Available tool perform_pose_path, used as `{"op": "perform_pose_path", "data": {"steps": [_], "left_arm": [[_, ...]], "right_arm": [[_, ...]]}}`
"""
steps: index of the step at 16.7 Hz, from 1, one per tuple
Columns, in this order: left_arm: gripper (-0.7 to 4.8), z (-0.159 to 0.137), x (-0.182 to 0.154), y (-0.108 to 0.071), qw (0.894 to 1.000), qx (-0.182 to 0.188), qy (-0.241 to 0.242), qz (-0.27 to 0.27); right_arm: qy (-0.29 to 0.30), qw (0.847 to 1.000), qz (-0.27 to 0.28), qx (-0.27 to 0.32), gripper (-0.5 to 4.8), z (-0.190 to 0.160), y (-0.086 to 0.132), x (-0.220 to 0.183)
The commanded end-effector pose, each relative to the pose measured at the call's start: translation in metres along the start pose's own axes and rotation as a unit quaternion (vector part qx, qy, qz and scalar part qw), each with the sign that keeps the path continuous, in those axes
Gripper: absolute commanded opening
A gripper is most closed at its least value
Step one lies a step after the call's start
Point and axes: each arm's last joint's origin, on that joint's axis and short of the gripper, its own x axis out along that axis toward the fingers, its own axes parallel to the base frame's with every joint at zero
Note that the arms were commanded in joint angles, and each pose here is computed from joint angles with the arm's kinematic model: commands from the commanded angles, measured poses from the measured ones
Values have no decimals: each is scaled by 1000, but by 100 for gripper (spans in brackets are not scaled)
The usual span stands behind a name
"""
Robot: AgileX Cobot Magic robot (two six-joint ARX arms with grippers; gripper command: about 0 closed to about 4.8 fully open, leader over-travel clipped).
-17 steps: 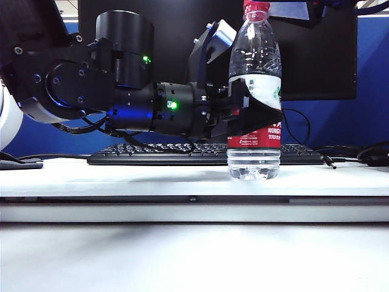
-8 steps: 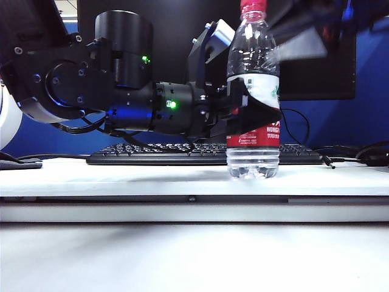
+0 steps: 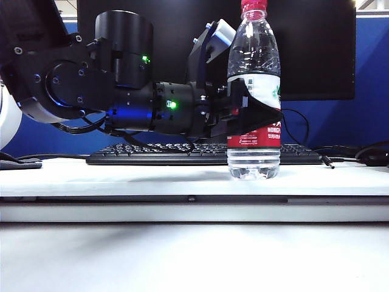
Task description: Unscrew the cap from the plastic bottle on the table.
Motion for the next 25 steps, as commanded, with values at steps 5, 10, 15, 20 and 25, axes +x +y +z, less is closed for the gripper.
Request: {"op": "perform_pose_path", "data": {"steps": [5,10,15,20,25], "left_arm": [[273,-2,0,-1,1000,-3,9,-6],[273,-2,0,-1,1000,-3,8,-6],[273,-3,0,-2,1000,-3,9,-7],[273,-2,0,-2,1000,-3,8,-7],[273,-2,0,-2,1000,-1,8,-7]], "right_arm": [[-161,943,-286,63,341,3,77,-7],[-199,926,-318,38,336,-13,123,53],[-151,936,-317,34,305,-31,123,95],[-149,930,-330,55,264,-32,112,98],[-135,935,-321,58,204,-37,111,103]]}}
